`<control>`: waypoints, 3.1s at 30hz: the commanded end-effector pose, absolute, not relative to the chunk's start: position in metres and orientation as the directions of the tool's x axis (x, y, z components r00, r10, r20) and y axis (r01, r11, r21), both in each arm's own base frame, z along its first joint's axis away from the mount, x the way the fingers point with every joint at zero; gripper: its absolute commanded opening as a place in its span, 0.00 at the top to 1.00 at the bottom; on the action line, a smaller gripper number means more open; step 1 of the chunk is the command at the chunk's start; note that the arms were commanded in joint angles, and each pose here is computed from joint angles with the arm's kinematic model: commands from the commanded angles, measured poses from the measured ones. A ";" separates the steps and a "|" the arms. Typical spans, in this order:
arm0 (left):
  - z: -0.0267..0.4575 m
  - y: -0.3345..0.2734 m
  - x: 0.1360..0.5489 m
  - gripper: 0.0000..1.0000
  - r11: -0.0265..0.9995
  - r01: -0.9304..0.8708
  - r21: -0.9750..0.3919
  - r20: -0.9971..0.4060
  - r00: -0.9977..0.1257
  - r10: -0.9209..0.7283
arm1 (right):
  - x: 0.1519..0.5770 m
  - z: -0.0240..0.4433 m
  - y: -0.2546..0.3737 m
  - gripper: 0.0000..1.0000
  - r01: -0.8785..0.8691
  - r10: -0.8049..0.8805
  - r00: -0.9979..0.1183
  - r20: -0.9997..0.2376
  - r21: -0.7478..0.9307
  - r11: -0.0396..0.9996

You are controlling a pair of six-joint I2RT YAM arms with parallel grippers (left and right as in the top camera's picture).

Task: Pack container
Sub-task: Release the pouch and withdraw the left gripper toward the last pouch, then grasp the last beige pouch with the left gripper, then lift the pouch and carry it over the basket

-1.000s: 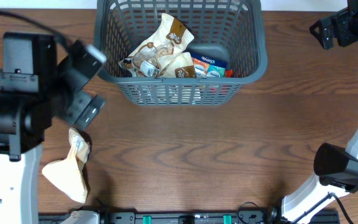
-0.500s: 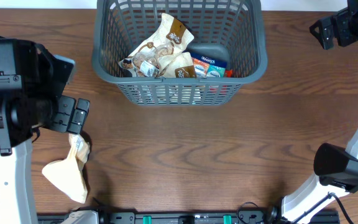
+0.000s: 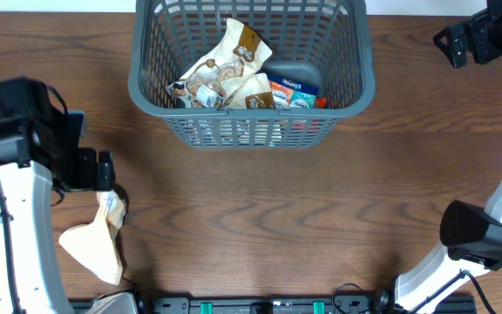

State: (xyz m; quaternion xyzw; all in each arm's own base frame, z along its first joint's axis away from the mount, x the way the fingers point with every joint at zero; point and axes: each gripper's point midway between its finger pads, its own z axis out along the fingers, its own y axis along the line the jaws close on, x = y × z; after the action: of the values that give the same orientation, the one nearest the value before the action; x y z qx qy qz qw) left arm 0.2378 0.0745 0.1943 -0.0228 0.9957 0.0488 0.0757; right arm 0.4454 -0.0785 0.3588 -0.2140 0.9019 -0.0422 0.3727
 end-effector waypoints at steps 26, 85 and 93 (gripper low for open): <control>0.029 0.081 0.194 0.00 0.931 0.357 0.070 0.013 -0.934 0.357 | 0.446 0.359 -0.080 0.01 -0.385 -0.459 -0.608 -0.648 -0.265 0.884; 0.274 0.065 0.335 0.94 0.978 -0.194 -0.082 -0.454 -0.866 -0.210 | 0.436 0.358 -0.129 0.01 -0.236 -0.350 -0.684 -0.640 -0.260 0.936; 0.323 0.008 0.355 0.94 1.000 -0.010 -0.028 -0.585 -0.811 -0.024 | 0.432 0.348 -0.149 0.01 -0.203 -0.311 -0.712 -0.629 -0.240 0.949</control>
State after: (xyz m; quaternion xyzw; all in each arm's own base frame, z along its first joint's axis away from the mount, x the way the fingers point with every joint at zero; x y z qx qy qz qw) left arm 0.3502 0.0229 0.2948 -0.0339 0.9634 -0.0214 0.2650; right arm 0.4299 -0.1458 0.3583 -0.1518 0.9155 -0.0876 0.3622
